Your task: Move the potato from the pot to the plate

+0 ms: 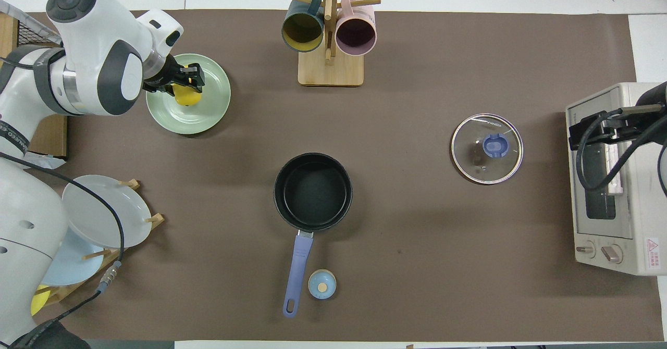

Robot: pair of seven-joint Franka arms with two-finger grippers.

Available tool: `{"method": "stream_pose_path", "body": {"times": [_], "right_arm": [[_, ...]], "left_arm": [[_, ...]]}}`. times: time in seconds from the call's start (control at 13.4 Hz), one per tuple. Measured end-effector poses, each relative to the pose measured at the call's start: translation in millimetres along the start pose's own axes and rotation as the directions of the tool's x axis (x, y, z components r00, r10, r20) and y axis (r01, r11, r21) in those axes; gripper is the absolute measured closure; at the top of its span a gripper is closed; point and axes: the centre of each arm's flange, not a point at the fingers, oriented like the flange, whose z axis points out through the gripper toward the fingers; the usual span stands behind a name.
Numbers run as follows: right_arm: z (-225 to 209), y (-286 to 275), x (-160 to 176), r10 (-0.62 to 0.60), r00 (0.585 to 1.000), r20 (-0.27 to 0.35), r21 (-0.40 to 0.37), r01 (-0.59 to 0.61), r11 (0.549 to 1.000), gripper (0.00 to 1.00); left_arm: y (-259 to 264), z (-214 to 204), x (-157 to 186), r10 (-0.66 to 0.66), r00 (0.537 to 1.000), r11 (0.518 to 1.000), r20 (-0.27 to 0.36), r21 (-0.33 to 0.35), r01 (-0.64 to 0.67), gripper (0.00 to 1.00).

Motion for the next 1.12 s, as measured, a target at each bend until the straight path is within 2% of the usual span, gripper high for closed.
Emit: {"method": "stream_pose_path", "body": {"times": [0.3, 0.52, 0.6, 0.82, 1.12], "right_arm": [[-0.1, 3.5, -0.2, 0.006, 1.0, 0.0, 0.001, -0.006, 1.0, 0.0], [-0.3, 6.6, -0.4, 0.012, 1.0, -0.001, 0.002, -0.012, 1.0, 0.0], [-0.6, 6.5, -0.5, 0.012, 1.0, -0.002, 0.003, -0.012, 1.0, 0.0], [-1.2, 6.5, -0.9, 0.012, 1.0, -0.003, 0.003, -0.012, 1.0, 0.0], [-1.5, 6.5, -0.9, 0.012, 1.0, -0.005, 0.003, -0.012, 1.0, 0.0]], "left_arm": [[-1.0, 2.6, -6.6, 0.033, 0.999, 0.999, -0.003, 0.005, -0.033, 0.38], [-4.5, -22.2, -5.3, 0.042, 0.998, 0.999, -0.052, 0.009, -0.042, 0.08], [-9.0, -45.1, -6.1, 0.039, 0.996, 0.999, -0.083, 0.013, -0.038, 0.0], [-33.2, -142.2, -30.4, 0.01, 0.992, 1.0, -0.127, 0.024, -0.007, 0.0], [-46.1, -266.0, -105.2, -0.005, 0.993, 0.999, -0.12, 0.034, 0.009, 0.0]]}}
